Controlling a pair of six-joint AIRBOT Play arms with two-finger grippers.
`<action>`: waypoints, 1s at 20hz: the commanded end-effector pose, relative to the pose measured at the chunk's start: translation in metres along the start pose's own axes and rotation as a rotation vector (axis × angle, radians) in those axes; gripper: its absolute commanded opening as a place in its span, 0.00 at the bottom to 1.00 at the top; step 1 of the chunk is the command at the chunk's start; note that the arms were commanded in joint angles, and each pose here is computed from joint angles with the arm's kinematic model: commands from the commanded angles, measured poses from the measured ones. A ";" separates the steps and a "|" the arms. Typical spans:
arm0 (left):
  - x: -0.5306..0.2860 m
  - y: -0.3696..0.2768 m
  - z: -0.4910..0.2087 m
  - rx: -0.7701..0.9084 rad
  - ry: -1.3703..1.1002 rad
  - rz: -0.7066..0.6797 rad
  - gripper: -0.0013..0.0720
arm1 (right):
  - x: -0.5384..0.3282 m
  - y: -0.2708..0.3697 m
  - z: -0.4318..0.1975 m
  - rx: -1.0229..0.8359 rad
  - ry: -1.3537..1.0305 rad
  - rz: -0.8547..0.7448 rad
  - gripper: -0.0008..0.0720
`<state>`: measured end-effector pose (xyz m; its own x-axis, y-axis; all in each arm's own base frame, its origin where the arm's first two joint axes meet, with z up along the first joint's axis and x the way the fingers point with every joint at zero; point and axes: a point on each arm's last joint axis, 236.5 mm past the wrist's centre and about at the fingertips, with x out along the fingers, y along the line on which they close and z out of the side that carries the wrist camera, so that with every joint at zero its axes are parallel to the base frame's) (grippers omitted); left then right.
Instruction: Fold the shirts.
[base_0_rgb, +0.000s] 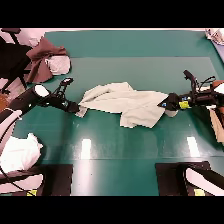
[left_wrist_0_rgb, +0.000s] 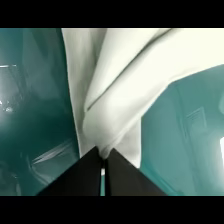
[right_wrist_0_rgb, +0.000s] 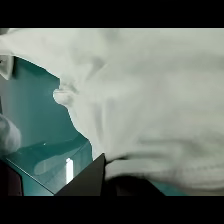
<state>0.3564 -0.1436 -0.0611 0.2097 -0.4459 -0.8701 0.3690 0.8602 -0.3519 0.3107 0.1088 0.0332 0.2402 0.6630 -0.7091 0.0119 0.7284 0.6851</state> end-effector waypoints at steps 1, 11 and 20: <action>-0.006 -0.004 -0.004 0.036 0.039 -0.005 0.06 | -0.012 -0.002 0.004 0.022 -0.041 -0.016 0.04; -0.073 -0.013 0.027 0.052 -0.027 0.078 0.05 | -0.056 -0.001 -0.008 0.021 -0.105 -0.055 0.05; -0.217 -0.037 0.025 0.000 -0.142 0.262 0.05 | -0.135 0.124 -0.009 -0.461 -0.179 -0.049 0.04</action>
<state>0.3484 -0.1006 0.0993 0.3801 -0.2851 -0.8799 0.3511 0.9246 -0.1479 0.2888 0.0937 0.1545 0.3912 0.6064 -0.6923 -0.2116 0.7913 0.5736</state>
